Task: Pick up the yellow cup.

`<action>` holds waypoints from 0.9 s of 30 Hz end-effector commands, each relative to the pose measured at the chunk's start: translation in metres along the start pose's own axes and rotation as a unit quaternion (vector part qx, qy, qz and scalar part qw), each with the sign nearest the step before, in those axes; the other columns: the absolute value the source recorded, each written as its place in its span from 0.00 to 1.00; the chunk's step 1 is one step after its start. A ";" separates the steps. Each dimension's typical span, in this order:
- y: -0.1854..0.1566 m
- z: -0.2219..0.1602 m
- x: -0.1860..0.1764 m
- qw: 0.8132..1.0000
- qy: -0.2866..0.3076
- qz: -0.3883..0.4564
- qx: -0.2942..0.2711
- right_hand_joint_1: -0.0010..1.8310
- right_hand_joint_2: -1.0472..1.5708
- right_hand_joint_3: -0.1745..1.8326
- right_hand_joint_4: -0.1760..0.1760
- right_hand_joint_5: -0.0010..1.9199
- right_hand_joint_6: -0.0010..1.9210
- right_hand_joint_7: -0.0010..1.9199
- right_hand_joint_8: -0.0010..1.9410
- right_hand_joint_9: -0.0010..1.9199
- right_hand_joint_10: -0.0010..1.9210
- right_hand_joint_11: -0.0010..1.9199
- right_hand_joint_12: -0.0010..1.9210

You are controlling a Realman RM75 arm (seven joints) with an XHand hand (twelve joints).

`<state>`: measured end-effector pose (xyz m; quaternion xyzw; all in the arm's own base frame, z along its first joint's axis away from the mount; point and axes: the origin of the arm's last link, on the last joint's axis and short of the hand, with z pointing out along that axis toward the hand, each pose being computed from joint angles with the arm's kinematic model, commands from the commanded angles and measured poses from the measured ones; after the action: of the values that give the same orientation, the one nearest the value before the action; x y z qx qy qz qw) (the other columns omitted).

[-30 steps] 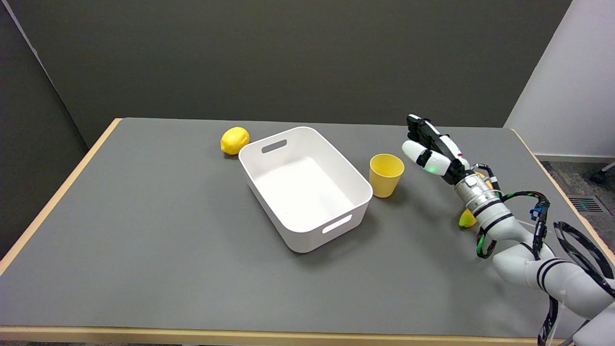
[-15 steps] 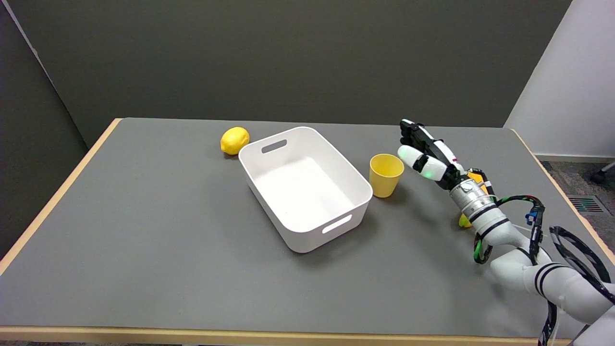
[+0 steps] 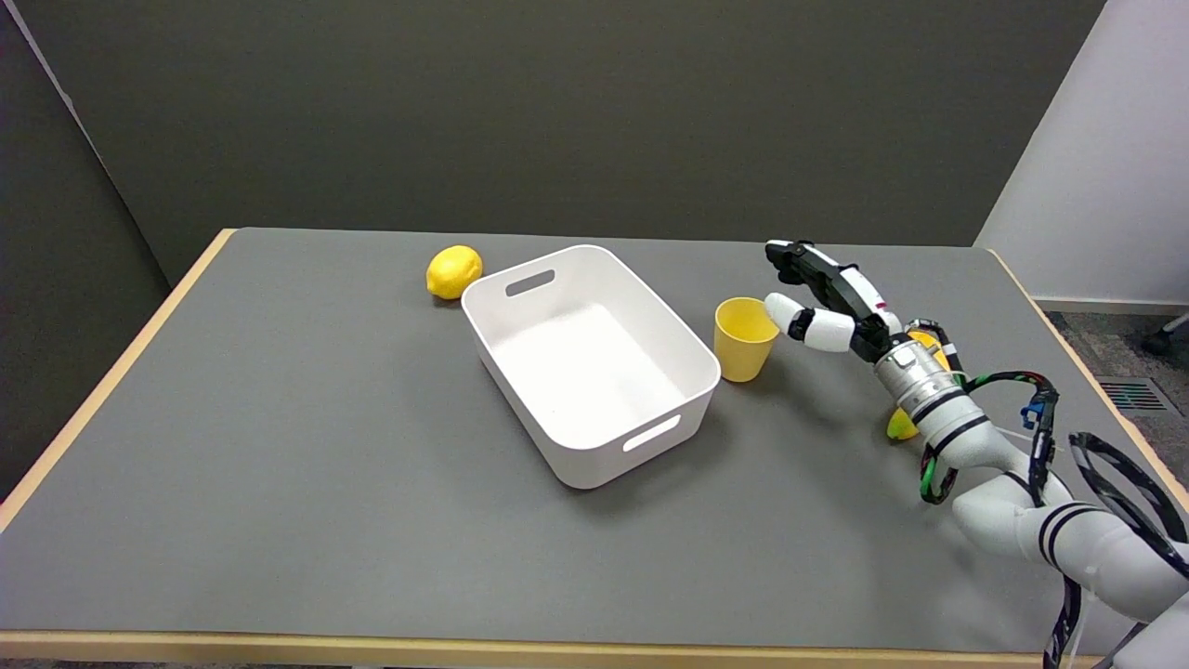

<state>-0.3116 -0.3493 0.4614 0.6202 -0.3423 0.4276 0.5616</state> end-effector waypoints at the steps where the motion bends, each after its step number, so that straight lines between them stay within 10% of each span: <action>1: -0.014 0.016 0.028 0.993 0.007 -0.121 -0.005 0.43 0.65 0.59 0.10 0.14 0.30 0.15 0.23 0.07 0.34 0.00 0.52; 27: -0.056 0.041 0.016 0.955 -0.096 -0.279 -0.018 0.45 0.65 0.55 0.03 0.16 0.32 0.17 0.22 0.08 0.38 0.00 0.57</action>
<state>-0.2719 -0.3763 0.4640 0.6922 -0.2553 0.2614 0.6224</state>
